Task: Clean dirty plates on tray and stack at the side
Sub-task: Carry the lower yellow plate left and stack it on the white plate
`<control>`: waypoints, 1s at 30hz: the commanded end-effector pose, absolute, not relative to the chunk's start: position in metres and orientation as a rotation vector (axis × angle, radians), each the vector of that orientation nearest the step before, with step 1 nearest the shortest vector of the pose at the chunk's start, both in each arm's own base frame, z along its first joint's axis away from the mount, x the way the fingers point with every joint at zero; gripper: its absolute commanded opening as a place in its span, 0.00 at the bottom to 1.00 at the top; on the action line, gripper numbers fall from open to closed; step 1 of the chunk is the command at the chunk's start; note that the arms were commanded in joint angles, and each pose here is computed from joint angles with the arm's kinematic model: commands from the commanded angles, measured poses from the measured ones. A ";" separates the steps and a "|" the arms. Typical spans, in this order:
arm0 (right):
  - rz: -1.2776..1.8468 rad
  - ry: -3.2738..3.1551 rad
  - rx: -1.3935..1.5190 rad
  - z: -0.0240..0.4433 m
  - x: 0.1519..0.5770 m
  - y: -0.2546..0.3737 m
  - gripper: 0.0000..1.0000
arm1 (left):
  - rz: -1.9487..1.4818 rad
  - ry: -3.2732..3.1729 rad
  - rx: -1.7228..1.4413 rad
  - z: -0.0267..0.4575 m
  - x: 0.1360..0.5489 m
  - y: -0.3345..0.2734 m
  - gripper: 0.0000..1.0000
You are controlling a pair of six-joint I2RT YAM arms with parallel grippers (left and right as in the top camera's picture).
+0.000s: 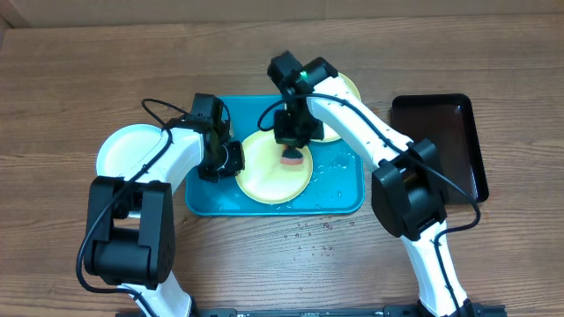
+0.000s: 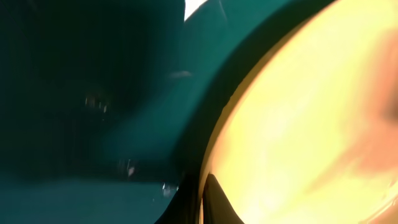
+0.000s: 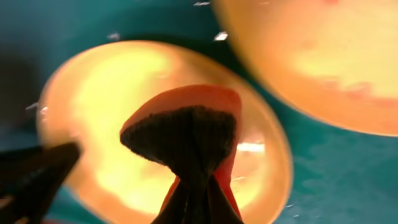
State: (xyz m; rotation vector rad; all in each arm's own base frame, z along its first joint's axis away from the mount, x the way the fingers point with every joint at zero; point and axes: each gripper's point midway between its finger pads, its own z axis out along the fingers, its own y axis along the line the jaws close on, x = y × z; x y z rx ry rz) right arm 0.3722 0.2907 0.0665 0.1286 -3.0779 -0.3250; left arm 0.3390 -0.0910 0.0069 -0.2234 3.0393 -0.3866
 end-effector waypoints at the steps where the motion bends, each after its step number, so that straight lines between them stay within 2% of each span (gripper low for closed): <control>1: -0.623 -3.091 0.357 0.136 0.360 0.322 0.04 | -0.350 2.988 -0.173 0.030 0.341 -0.088 0.04; 7: -0.764 -3.197 0.364 0.201 0.366 0.305 0.04 | -0.253 2.933 -0.128 0.069 0.330 -0.074 0.04; 12: -0.736 -3.333 0.226 0.231 0.391 0.259 0.04 | -0.063 2.830 -0.149 0.111 0.322 -0.047 0.04; 20: -0.697 -3.357 0.081 0.230 0.409 0.221 0.04 | 0.521 2.552 -0.268 0.179 0.312 0.032 0.04; 30: -0.670 -3.377 0.004 0.229 0.419 0.202 0.04 | 0.845 2.267 -0.211 0.235 0.306 0.029 0.04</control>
